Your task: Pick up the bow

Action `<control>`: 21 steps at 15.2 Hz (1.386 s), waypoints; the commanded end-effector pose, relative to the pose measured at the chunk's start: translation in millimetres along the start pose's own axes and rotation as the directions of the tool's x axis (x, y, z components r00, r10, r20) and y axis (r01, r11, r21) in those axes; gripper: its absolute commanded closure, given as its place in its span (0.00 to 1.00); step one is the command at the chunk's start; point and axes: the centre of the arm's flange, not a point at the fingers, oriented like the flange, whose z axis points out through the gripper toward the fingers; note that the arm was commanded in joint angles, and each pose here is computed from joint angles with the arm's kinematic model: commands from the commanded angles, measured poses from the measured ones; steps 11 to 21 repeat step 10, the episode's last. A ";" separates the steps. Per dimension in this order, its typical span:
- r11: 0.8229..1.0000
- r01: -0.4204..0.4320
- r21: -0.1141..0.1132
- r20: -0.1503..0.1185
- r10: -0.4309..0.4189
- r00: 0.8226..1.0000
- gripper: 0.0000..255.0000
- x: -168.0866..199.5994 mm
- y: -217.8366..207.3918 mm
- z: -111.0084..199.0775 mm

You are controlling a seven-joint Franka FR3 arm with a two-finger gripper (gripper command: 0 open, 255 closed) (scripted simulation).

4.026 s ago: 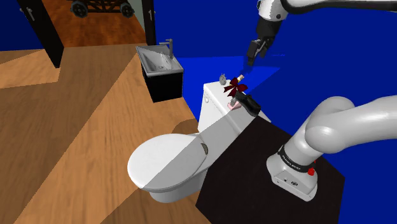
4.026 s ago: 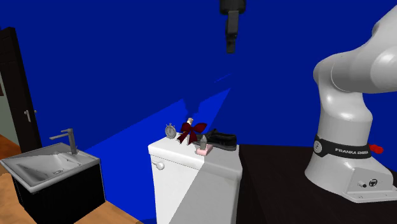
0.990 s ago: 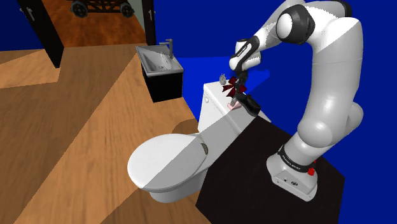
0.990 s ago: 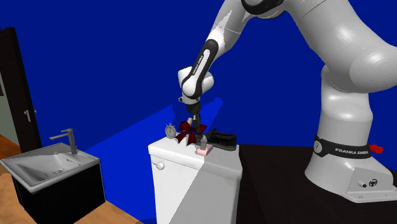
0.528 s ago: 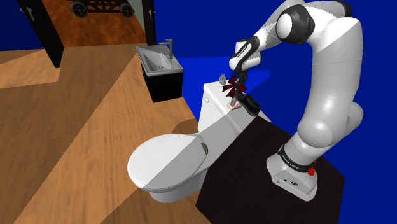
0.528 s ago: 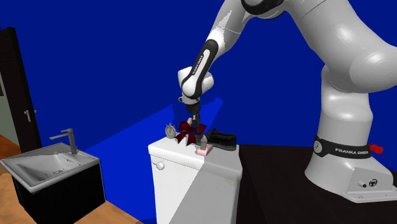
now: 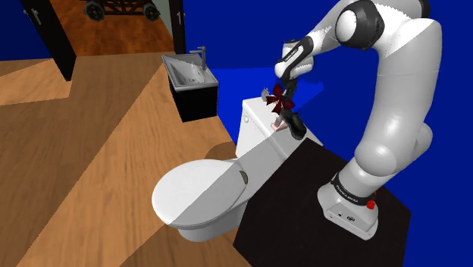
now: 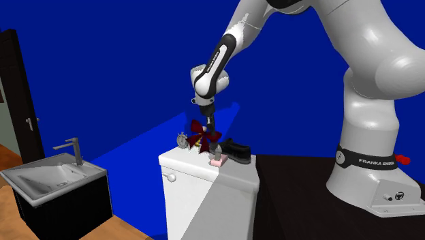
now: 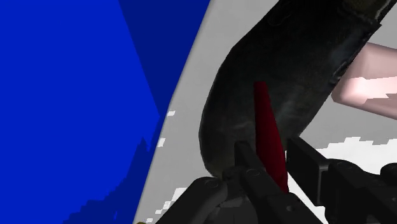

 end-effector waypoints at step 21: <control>1.000 -0.001 0.000 0.001 0.001 1.000 1.00 -10.3 8.7 -45.9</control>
